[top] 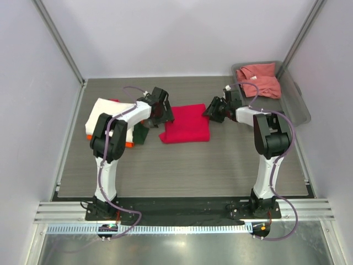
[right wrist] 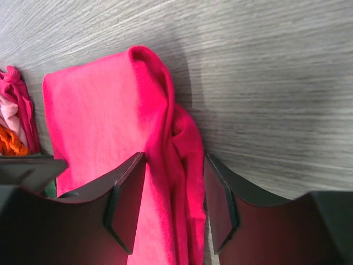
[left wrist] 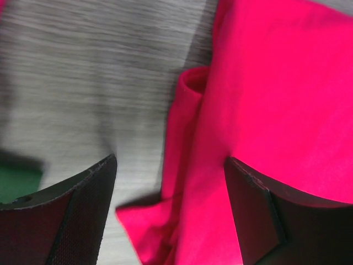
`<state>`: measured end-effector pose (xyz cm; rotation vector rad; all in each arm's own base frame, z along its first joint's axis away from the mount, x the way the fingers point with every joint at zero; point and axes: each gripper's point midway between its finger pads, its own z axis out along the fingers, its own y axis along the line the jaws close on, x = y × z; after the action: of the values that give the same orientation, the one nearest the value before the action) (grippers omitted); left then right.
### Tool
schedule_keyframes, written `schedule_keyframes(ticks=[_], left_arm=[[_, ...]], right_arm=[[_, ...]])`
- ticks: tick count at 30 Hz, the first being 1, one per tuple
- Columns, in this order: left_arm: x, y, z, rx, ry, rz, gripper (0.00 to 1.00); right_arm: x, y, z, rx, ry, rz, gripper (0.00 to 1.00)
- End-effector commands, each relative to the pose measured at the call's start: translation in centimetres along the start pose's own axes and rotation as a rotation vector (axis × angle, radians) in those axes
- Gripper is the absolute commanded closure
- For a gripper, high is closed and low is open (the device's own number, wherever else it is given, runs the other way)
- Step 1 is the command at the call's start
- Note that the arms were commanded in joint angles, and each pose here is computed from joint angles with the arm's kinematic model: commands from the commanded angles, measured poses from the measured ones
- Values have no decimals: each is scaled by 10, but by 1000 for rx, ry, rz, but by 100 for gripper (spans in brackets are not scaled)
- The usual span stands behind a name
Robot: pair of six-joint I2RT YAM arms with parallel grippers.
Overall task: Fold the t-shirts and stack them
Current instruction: Neatly place the folded tshirt to the corner
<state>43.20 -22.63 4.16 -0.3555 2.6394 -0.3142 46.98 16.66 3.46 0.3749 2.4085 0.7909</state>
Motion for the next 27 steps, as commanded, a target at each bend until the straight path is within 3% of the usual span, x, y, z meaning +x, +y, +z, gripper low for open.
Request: schedule_keyframes(ticks=[1,8,19,22,23,27], left_arm=[[-14,-24,7,105,-39,-62,21],[-9,-18,24,90,-27,-93,31],[-6,-16,36,127,-16,-143,70],[-9,-21,42,136,-19,-137,86],[-9,-20,45,129,-20,-132,97],[-20,-17,44,99,-69,-102,100]], right_arm=[[7,-19,12,75,17,9,48],[8,-24,16,99,14,2,56],[12,-13,25,70,27,-23,73],[13,-3,31,52,32,-38,83],[14,2,33,37,41,-50,96],[14,19,35,50,43,-107,99]])
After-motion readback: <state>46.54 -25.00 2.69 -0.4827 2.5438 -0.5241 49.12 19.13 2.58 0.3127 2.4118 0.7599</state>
